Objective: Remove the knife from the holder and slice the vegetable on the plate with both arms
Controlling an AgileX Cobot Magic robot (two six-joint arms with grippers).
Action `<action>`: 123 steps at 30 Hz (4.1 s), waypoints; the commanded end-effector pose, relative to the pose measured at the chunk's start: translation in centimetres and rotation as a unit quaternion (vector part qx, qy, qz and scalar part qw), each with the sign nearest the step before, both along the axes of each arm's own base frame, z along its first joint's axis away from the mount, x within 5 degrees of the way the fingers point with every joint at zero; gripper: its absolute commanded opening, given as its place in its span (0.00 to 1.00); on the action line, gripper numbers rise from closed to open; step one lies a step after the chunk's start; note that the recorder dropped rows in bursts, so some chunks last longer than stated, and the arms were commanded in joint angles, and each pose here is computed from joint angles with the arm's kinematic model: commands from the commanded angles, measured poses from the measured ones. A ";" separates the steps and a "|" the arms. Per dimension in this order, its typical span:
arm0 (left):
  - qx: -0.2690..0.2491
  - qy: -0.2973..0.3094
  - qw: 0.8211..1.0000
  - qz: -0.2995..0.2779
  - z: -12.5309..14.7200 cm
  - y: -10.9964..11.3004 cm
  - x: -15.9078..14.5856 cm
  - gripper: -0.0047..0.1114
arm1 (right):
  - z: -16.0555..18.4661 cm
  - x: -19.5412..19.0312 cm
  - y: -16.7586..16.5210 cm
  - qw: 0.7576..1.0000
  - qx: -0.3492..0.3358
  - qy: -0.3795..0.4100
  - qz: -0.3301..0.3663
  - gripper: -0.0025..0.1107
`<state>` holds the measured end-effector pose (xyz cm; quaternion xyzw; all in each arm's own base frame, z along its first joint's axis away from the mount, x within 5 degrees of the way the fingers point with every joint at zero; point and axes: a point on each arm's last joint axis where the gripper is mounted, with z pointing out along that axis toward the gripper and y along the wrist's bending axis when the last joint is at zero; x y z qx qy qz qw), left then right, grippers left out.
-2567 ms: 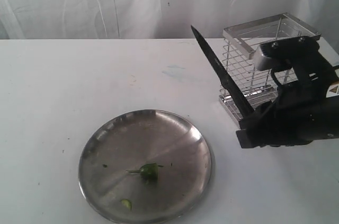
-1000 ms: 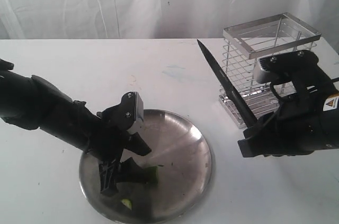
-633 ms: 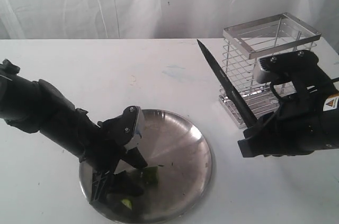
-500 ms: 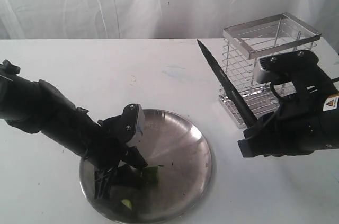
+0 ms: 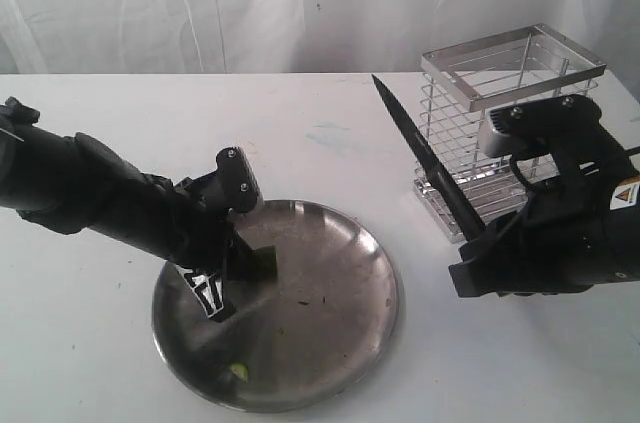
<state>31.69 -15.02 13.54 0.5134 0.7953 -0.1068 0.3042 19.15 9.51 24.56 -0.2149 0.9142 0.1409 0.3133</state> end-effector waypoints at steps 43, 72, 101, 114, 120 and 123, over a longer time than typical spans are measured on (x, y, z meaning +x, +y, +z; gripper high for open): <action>-0.086 -0.074 0.987 0.112 8.4 0.9 -0.9 0.04 | -5.8 3.9 14.5 0.980 -0.134 0.144 0.040 0.02; -0.272 0.121 0.934 0.198 6.1 3.8 4.3 0.04 | -6.1 4.8 15.3 0.973 -0.168 0.126 0.100 0.02; -0.334 0.134 0.918 0.169 2.9 2.9 5.4 0.04 | -7.6 5.7 16.0 0.967 -0.191 0.145 0.089 0.02; -0.316 0.152 0.918 0.187 0.1 3.0 5.7 0.04 | -7.6 5.7 16.1 0.968 -0.188 0.145 0.087 0.02; -0.271 0.154 0.922 0.228 -2.0 3.7 5.7 0.04 | -7.6 5.7 16.1 0.968 -0.187 0.144 0.085 0.02; -0.254 0.149 0.926 0.239 -2.6 4.0 5.6 0.04 | -7.6 5.7 16.1 0.968 -0.186 0.145 0.084 0.02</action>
